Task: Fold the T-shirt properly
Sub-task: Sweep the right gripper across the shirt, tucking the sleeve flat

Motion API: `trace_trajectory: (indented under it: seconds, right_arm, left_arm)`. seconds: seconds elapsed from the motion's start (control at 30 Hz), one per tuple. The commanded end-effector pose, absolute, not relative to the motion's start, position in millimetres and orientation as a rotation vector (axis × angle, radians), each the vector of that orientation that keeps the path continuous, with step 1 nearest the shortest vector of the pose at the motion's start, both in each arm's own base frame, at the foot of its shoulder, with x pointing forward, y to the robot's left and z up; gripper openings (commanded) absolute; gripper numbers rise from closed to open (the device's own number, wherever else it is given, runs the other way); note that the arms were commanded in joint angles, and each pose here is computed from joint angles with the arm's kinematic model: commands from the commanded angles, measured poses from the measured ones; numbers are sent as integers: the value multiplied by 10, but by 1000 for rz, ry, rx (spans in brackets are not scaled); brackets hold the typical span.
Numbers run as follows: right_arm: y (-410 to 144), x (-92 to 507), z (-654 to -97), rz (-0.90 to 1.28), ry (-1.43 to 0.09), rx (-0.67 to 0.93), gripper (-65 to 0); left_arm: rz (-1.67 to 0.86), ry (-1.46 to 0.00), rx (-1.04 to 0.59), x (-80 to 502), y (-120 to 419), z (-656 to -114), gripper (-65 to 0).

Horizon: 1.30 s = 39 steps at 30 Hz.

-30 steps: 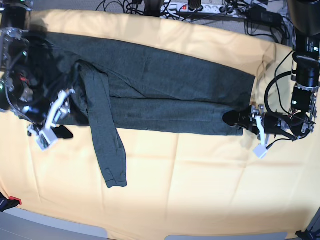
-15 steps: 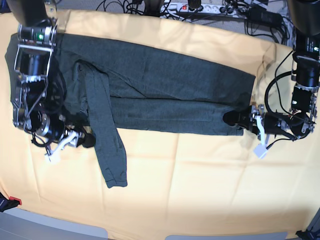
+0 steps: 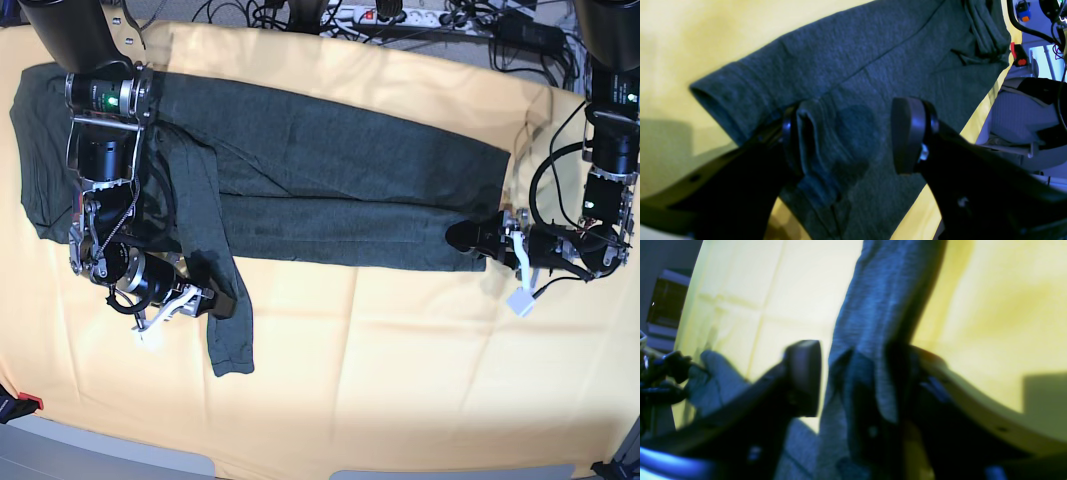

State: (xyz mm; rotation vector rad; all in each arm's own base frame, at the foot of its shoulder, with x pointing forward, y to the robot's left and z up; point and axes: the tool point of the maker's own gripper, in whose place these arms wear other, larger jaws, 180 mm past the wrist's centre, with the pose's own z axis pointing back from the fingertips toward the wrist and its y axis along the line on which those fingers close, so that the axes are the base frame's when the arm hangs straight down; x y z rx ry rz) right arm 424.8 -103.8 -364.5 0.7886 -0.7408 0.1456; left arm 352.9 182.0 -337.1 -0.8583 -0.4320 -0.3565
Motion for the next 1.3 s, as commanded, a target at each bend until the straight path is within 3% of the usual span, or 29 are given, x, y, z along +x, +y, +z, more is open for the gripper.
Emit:
trace_trajectory:
  seconds: [0.0,0.07,0.1,0.4,0.67,1.0,1.27]
  right_arm:
    - [-1109,4361,-3494,159,-786,777,-435]
    - [-1110,4366,-3486,159,-788,776,-611]
    - [-1106,4363,-3487,162,-784,776,-650]
    - [-931,4241,-3052,274,-802,868,-650]
    - [-675,3452,-2345,559,-887,1030,-650]
    - [-685,2903,-2485,640,-849,956,-650]
    - [-552,2868,-2438,686,-848,971,-650]
  left_arm:
    - [-370,-496,-863,3666,1861,-3164,-275]
    - [-370,-496,-863,3666,1861,-3164,-275]
    - [-370,-497,-863,3667,1859,-3164,-275]
    - [-368,-500,-864,3672,1860,-3160,-275]
    - [-365,-508,-866,3686,1856,-3150,-275]
    - [-359,-522,-870,3708,1851,-3135,-275]
    - [-366,-520,-896,3714,1729,-3150,-275]
